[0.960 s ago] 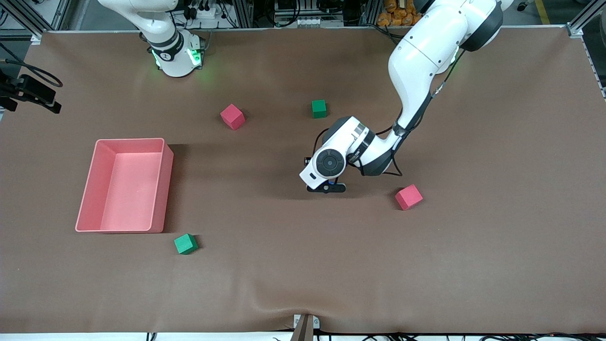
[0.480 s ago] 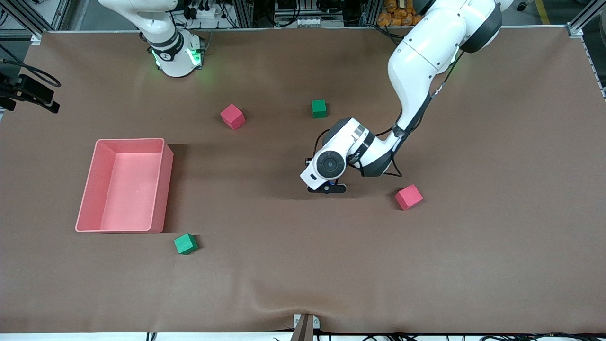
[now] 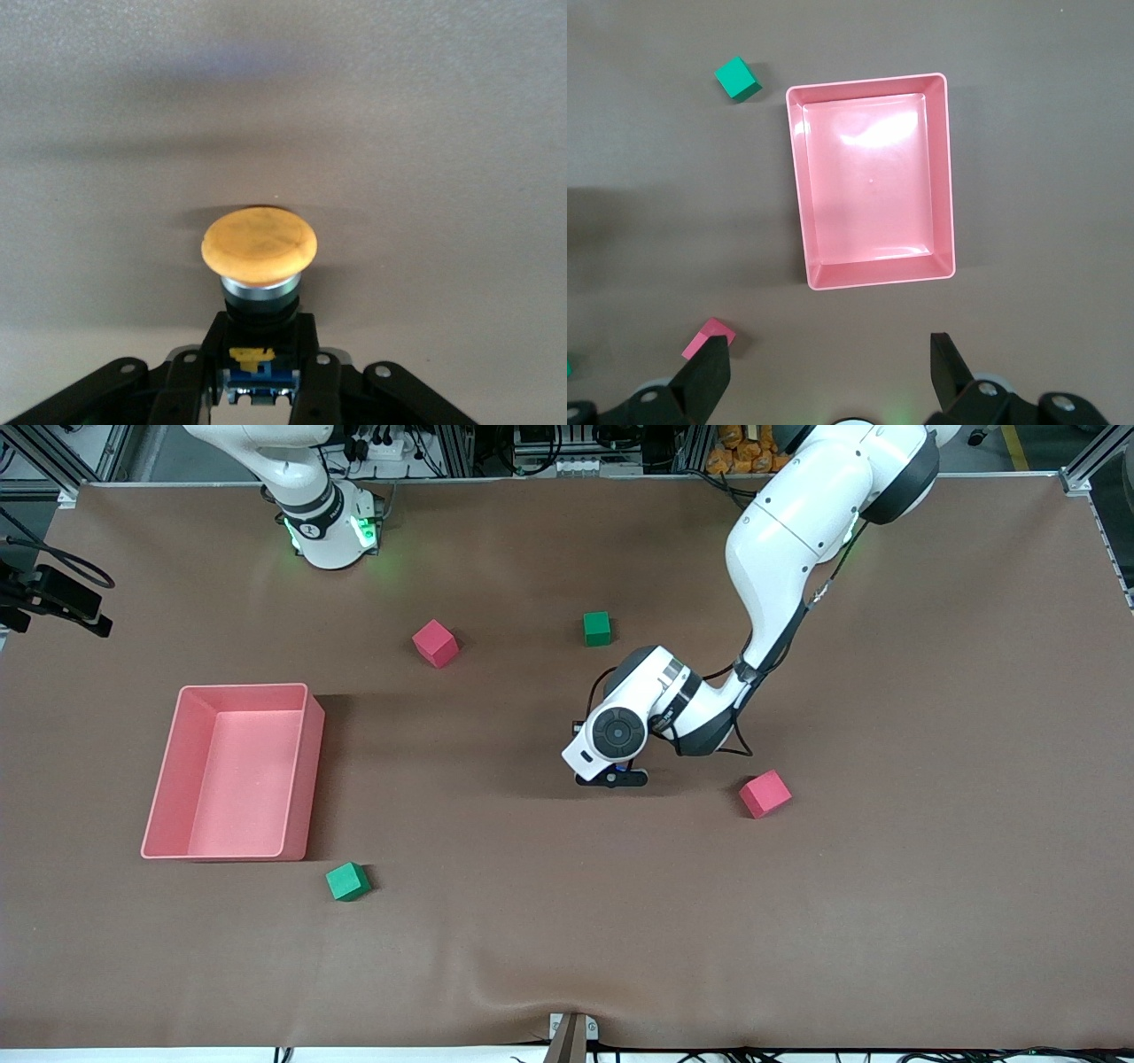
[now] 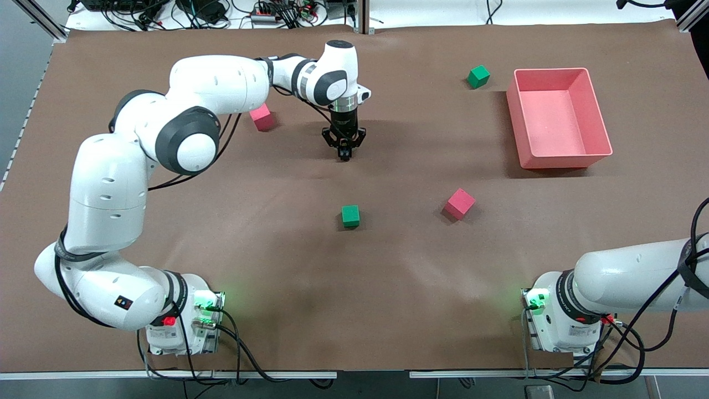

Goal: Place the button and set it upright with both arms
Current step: 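Lift the button and rotate it cap-up with the left gripper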

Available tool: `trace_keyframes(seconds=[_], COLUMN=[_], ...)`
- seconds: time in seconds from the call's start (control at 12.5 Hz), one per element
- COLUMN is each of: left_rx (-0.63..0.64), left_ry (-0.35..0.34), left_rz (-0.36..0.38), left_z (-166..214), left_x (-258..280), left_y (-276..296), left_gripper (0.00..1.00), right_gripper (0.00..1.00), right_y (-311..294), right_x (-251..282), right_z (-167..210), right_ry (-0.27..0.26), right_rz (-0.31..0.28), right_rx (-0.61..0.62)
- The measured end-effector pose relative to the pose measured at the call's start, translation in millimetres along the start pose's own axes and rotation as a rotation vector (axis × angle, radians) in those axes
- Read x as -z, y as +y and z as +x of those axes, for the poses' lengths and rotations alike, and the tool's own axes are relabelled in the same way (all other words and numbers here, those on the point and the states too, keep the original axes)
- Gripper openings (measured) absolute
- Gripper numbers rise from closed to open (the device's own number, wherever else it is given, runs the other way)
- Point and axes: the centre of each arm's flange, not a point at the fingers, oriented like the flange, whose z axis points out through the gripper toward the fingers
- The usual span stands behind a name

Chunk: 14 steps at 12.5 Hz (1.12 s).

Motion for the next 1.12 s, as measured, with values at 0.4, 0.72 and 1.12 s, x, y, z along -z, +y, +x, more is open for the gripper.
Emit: trace_keyframes(seconds=[0.4, 0.72, 1.12], left_rx=[0.128, 0.246, 0.382], left_ry=[0.068, 0.215, 0.448], left_rz=[-0.057, -0.094, -0.087], left_z=[-7, -34, -64], left_x=[48, 82, 88], left_y=[18, 62, 101], left_gripper=[0.33, 0.33, 0.33], right_gripper=[1.0, 1.0, 1.0], right_y=[0, 1, 4], right_x=[-1, -2, -15], right_z=[0, 1, 14], right_ry=[-0.004, -0.006, -0.012], right_rz=[0.0, 0.0, -0.005], right_rx=[-0.002, -0.005, -0.01])
